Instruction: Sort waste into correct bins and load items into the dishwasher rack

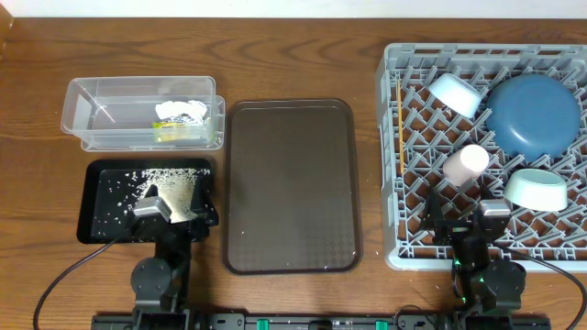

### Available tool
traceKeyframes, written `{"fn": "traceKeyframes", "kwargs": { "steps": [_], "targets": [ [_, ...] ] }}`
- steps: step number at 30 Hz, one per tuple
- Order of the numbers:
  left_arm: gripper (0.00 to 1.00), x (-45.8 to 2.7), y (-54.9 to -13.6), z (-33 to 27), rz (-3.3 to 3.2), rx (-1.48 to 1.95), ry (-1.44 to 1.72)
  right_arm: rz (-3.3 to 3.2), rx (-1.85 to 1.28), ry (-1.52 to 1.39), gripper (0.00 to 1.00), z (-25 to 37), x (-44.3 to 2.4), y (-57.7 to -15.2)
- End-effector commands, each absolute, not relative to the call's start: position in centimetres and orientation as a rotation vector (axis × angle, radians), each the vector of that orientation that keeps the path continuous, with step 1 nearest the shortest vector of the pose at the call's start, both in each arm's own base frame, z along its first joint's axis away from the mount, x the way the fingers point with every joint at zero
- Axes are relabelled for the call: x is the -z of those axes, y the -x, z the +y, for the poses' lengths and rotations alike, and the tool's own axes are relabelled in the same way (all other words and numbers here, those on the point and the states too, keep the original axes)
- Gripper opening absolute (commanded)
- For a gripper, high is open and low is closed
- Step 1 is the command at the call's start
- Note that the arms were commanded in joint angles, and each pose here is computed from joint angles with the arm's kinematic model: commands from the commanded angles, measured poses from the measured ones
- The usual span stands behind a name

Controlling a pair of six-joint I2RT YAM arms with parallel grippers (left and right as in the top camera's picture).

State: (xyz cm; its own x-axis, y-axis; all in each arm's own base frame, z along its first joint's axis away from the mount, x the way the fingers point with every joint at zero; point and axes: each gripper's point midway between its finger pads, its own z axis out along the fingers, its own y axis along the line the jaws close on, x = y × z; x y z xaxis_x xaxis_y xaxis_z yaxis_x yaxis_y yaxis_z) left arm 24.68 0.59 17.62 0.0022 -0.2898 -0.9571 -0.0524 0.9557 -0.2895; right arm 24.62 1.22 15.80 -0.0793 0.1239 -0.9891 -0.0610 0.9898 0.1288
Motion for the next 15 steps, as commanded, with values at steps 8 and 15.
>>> {"fn": "traceKeyframes", "kwargs": {
  "steps": [8, 15],
  "targets": [
    [0.94, -16.9, -24.5, 2.0, 1.559, 0.108, 0.328, 1.643, -0.133, -0.053, 0.99, 0.9, -15.8, -24.6],
    [0.94, -13.9, -24.3, 2.0, 1.686, 0.072, 0.316, 1.643, -0.133, -0.054, 0.99, 0.9, -15.8, -24.6]
  ]
}}
